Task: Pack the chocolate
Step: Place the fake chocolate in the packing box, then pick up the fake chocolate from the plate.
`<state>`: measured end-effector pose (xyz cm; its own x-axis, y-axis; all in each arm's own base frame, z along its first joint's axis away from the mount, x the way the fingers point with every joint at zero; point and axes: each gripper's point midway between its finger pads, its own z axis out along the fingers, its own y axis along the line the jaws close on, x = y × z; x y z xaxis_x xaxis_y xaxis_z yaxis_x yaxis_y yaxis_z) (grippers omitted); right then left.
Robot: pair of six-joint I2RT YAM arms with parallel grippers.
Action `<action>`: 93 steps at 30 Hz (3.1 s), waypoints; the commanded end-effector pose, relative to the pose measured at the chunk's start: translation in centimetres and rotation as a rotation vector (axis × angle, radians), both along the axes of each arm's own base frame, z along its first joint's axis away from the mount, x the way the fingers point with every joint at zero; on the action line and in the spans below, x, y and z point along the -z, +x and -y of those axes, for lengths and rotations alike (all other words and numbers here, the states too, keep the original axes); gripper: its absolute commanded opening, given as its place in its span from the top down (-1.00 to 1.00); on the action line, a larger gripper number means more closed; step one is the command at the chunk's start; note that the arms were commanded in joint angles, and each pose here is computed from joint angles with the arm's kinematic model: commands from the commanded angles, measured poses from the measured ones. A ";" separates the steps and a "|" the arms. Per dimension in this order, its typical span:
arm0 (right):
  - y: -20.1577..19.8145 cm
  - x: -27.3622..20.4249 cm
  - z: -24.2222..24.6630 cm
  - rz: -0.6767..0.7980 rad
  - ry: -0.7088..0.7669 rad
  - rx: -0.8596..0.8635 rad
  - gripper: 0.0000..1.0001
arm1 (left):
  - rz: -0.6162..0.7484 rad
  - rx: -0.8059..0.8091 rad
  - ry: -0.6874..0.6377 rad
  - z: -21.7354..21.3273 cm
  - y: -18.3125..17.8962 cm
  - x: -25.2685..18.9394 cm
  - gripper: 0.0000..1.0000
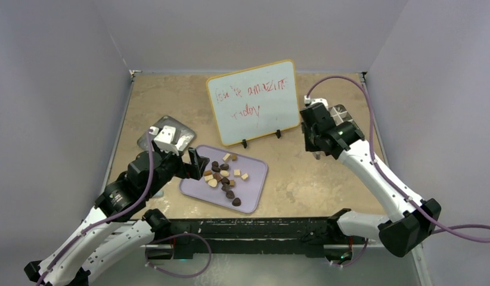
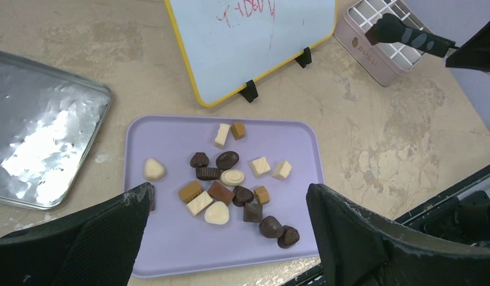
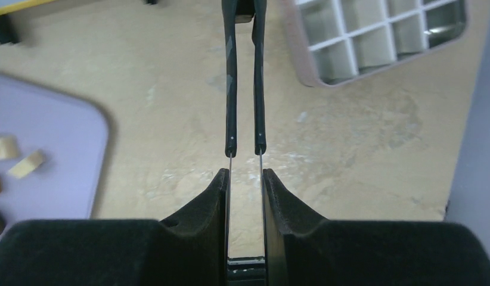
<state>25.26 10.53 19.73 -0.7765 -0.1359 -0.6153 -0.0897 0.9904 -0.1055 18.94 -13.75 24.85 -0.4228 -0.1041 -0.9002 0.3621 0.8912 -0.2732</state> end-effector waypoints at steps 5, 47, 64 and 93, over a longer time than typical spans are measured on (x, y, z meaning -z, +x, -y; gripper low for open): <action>1.8 -0.6 7.9 0.015 -0.077 0.267 0.94 | 0.028 0.027 -0.009 0.3 -0.2 -0.5 -1.00; -1.8 1.5 9.6 -0.068 -0.040 0.323 0.27 | 0.021 0.001 0.001 0.0 0.1 -0.3 -1.00; -1.6 -0.5 2.6 -0.033 0.254 0.008 0.36 | 0.021 0.002 0.002 0.0 0.2 -0.3 -1.00; -8.6 4.3 -14.5 -0.094 0.199 -0.566 0.24 | 0.079 -0.084 -0.026 -2.0 0.2 -1.7 -0.99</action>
<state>15.87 23.38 13.79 -0.7077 -0.4466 -0.5475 -0.6045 0.7838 0.1421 18.97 -12.09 26.17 -0.3586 -0.1533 -0.9208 0.3172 0.9077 -0.2746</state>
